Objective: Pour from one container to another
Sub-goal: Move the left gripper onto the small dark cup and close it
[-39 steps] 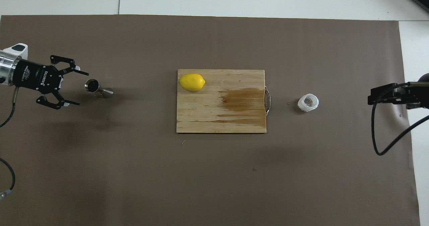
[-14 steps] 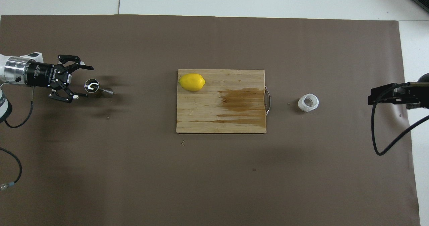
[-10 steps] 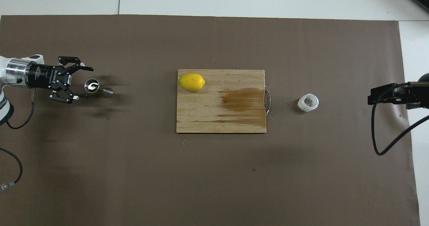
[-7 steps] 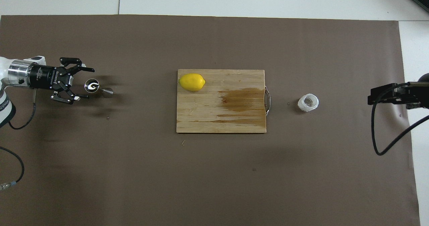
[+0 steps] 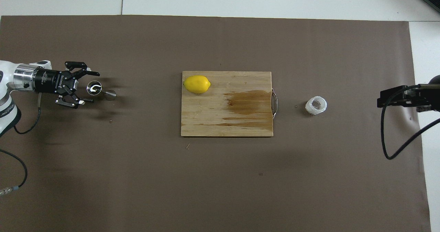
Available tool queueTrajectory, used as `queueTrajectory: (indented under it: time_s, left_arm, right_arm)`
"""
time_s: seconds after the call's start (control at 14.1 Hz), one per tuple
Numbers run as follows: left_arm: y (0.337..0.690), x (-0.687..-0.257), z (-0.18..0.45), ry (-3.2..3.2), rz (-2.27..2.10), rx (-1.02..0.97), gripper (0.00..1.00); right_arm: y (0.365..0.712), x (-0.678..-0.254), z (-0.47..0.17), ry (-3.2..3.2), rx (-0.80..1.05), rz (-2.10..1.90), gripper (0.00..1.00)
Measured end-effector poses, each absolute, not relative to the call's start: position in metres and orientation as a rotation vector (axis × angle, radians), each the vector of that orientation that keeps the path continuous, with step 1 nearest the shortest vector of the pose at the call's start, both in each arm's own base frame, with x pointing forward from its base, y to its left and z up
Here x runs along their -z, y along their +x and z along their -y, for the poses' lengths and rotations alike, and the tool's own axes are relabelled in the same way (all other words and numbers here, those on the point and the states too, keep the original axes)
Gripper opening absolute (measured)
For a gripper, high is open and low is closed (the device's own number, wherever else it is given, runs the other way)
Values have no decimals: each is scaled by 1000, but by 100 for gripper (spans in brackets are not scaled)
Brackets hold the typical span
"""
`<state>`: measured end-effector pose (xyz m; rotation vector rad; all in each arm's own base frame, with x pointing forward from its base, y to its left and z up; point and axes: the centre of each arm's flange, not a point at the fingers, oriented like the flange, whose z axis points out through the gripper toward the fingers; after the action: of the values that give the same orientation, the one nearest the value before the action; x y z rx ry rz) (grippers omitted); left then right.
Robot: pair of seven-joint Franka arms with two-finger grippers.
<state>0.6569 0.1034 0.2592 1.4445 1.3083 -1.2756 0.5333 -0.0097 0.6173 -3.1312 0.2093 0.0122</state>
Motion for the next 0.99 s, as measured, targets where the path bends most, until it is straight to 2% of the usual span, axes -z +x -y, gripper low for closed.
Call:
queueTrajectory:
  time_s: [0.99]
  left_arm:
    - [655,-258,-104,1435,-1300,1284,100]
  right_arm:
    - [533,-617,10,-3131,-12,-209,100]
